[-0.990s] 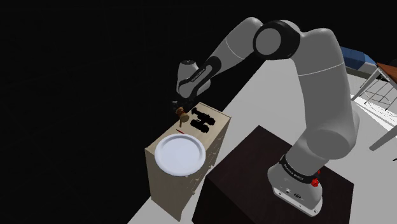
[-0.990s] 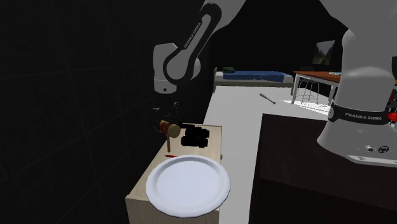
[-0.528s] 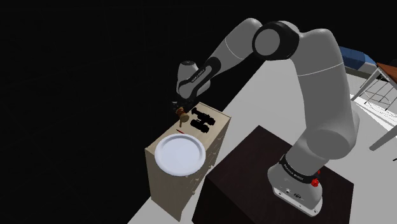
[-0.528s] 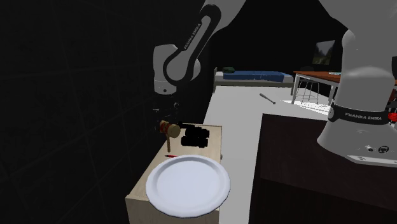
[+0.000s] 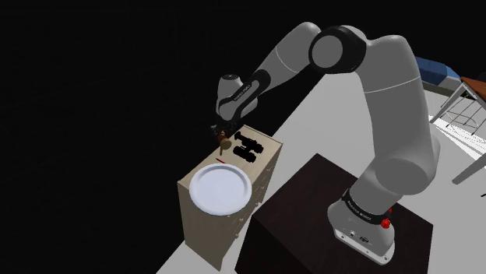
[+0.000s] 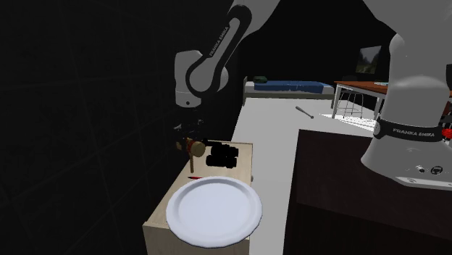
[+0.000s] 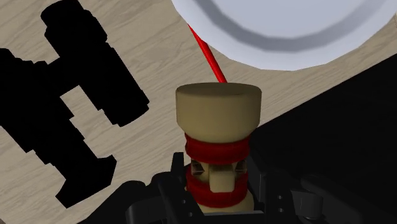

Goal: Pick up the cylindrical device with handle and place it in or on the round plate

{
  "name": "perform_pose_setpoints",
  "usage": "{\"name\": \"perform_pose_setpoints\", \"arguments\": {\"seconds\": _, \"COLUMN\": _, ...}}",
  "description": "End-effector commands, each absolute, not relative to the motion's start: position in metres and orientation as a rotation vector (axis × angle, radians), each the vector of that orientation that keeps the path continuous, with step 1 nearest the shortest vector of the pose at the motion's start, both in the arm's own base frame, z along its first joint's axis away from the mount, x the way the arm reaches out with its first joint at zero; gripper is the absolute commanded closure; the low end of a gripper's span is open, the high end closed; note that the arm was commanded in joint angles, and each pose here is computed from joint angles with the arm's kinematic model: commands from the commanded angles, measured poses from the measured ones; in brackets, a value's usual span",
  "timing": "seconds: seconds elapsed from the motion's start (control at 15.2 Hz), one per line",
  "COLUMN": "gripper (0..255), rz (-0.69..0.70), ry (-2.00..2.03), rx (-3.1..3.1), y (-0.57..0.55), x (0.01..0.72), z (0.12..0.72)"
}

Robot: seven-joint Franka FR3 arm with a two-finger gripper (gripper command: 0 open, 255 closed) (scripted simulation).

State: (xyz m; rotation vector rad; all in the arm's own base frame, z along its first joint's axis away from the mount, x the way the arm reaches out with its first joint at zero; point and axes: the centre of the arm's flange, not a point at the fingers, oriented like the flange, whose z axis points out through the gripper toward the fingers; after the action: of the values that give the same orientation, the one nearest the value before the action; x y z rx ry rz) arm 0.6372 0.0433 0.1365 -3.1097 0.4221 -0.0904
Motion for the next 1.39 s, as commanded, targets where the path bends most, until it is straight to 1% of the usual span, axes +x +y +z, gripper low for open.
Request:
{"name": "perform_pose_setpoints", "arguments": {"seconds": 0.0, "gripper": 255, "rz": -0.089, "ry": 0.421, "rx": -3.109, "y": 0.044, "x": 0.637, "z": 0.136}}
{"name": "perform_pose_setpoints", "arguments": {"seconds": 1.19, "gripper": 255, "rz": -0.089, "ry": 0.421, "rx": -3.109, "y": 0.044, "x": 0.637, "z": 0.223}}
{"name": "perform_pose_setpoints", "arguments": {"seconds": 1.32, "gripper": 255, "rz": -0.089, "ry": 0.421, "rx": -3.109, "y": 0.061, "x": 0.617, "z": 0.229}}
